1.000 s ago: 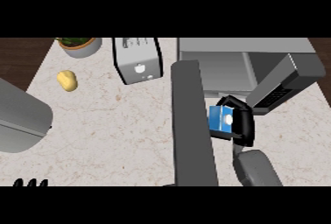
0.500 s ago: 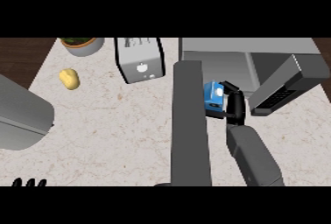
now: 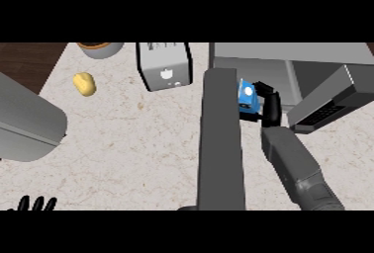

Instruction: Pick up the milk, place it into the microwave and close the microwave

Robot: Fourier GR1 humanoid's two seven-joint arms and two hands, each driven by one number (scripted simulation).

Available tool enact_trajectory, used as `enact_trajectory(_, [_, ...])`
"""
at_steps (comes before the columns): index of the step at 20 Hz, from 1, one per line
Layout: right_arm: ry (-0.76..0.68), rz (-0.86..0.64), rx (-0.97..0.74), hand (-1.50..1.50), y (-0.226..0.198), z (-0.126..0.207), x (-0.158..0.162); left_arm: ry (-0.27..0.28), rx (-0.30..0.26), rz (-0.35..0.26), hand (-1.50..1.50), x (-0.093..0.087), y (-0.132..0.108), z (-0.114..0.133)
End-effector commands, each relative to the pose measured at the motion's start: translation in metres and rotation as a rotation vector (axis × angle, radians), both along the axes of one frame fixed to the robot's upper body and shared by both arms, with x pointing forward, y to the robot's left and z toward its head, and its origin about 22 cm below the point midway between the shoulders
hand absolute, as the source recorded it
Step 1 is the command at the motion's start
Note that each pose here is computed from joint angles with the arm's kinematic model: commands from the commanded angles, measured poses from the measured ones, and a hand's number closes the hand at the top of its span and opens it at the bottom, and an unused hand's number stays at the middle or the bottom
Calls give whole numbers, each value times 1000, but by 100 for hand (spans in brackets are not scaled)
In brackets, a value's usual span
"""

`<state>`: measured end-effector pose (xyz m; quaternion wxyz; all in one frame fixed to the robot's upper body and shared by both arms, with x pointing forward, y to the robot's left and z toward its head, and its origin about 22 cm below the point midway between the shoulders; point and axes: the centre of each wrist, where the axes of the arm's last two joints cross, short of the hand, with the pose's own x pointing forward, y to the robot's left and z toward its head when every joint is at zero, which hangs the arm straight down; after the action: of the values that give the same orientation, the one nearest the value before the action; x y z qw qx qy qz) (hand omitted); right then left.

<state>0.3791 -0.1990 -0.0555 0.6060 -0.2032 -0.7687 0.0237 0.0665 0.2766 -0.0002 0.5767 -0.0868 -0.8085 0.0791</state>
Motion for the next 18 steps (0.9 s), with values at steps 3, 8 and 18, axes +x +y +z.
enact_trajectory(3, [12,-35,-96,150,-18,13,13,-21,13,-37,-150,9,4,0])
enact_trajectory(8, [-39,-59,-209,150,-30,16,15,-23,3,-48,-150,12,5,4])
enact_trajectory(18, [-175,-122,-189,150,-25,41,32,-20,4,-53,-150,12,9,-7])
